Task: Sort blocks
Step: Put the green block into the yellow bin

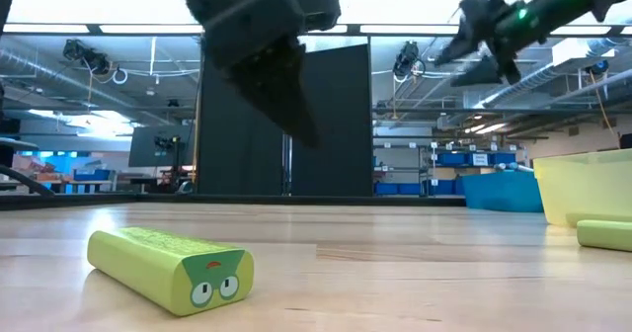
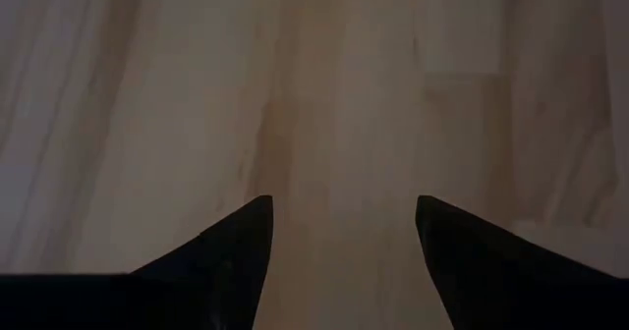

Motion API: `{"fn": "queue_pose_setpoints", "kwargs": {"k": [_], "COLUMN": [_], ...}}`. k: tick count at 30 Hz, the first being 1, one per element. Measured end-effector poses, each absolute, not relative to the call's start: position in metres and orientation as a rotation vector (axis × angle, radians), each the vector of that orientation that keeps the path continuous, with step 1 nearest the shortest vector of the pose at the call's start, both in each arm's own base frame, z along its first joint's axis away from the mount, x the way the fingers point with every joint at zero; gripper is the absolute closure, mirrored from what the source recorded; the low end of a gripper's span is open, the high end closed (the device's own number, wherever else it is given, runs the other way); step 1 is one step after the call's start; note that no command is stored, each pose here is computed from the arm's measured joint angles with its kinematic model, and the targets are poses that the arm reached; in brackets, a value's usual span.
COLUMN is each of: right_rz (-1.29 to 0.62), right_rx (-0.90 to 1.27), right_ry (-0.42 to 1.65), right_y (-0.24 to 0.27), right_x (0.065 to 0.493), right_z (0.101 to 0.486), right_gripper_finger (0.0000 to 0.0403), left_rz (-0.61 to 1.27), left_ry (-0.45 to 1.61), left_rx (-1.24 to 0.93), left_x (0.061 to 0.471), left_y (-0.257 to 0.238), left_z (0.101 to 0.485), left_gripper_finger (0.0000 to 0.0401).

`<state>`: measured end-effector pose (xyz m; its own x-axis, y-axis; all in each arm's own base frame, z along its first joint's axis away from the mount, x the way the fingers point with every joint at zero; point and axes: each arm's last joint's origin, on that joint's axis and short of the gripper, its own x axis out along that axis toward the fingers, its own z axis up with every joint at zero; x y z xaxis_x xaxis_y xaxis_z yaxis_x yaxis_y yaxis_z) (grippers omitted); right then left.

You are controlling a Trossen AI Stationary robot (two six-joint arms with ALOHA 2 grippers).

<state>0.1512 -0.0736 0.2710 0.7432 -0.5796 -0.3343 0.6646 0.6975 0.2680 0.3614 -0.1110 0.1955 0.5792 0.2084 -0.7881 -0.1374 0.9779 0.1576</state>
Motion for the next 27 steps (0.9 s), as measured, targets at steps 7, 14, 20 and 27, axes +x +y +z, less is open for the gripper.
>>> {"fn": "queue_pose_setpoints", "kwargs": {"k": [7,14,20,27], "right_rz": [-0.359,-0.246,-0.202,-0.111], "right_rx": [0.327,0.259,0.235,0.238], "right_ry": [0.261,0.214,0.213,0.309], "right_y": [-0.017,0.038,0.076,0.123], "right_x": [0.175,0.192,0.202,0.225], "right_z": [0.272,0.269,0.257,0.231], "right_gripper_finger": [0.0089,0.0106,0.0112,0.0113], "left_rz": [0.149,0.064,0.015,0.048], "left_ry": [0.931,0.933,0.924,0.866], "left_rx": [0.103,0.146,0.134,0.053], "left_x": [0.353,0.338,0.325,0.319], "left_y": [-0.134,-0.167,-0.192,-0.209], "left_z": [0.195,0.195,0.195,0.201], "left_gripper_finger": [0.0144,0.0144,0.0144,0.0144]}}
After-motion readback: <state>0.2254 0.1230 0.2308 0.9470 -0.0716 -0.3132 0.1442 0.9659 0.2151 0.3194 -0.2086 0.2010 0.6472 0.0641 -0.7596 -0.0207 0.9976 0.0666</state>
